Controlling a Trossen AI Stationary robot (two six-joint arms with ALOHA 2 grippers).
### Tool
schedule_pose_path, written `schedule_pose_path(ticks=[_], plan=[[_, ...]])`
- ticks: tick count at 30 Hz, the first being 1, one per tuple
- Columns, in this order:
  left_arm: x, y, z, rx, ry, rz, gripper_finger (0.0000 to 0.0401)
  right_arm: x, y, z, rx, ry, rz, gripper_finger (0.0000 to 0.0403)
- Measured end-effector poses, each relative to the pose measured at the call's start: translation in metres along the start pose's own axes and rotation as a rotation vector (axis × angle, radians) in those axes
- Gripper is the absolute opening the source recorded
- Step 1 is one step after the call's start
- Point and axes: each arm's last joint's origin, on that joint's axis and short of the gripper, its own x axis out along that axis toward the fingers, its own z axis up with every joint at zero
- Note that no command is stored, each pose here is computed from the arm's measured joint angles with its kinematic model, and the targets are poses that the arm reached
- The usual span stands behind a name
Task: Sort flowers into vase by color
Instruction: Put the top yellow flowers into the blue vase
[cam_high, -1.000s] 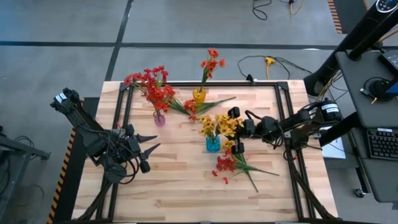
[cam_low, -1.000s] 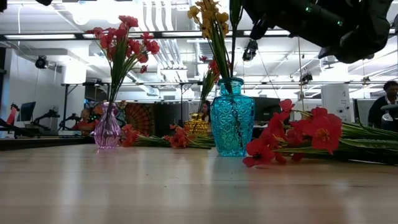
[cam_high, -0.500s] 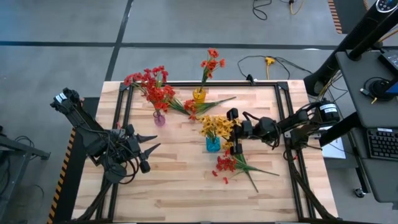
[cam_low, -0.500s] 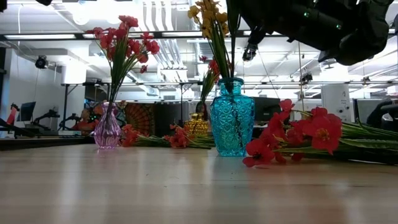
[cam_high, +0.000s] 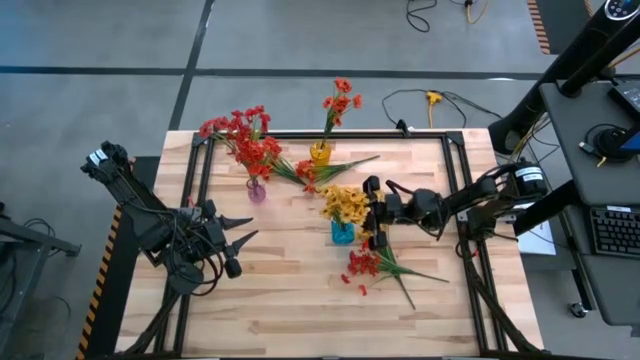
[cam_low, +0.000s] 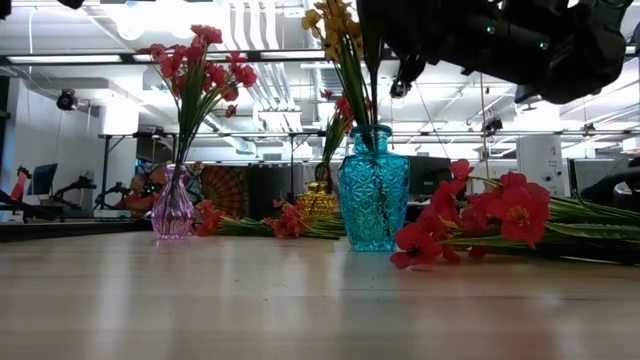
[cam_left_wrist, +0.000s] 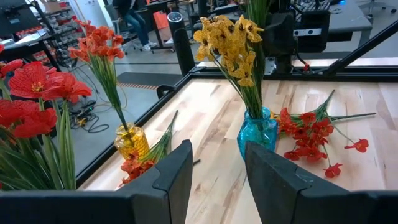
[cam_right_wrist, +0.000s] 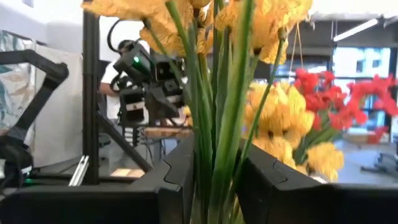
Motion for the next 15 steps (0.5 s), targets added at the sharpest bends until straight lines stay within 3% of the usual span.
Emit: schedule_pose_path(ticks=[15], plan=[[0.0000, 0.0000, 0.0000, 0.000, 0.000, 0.000, 0.0130, -0.0036, -0.0012, 0.0012, 0.034, 0.163, -0.041, 0.0165]])
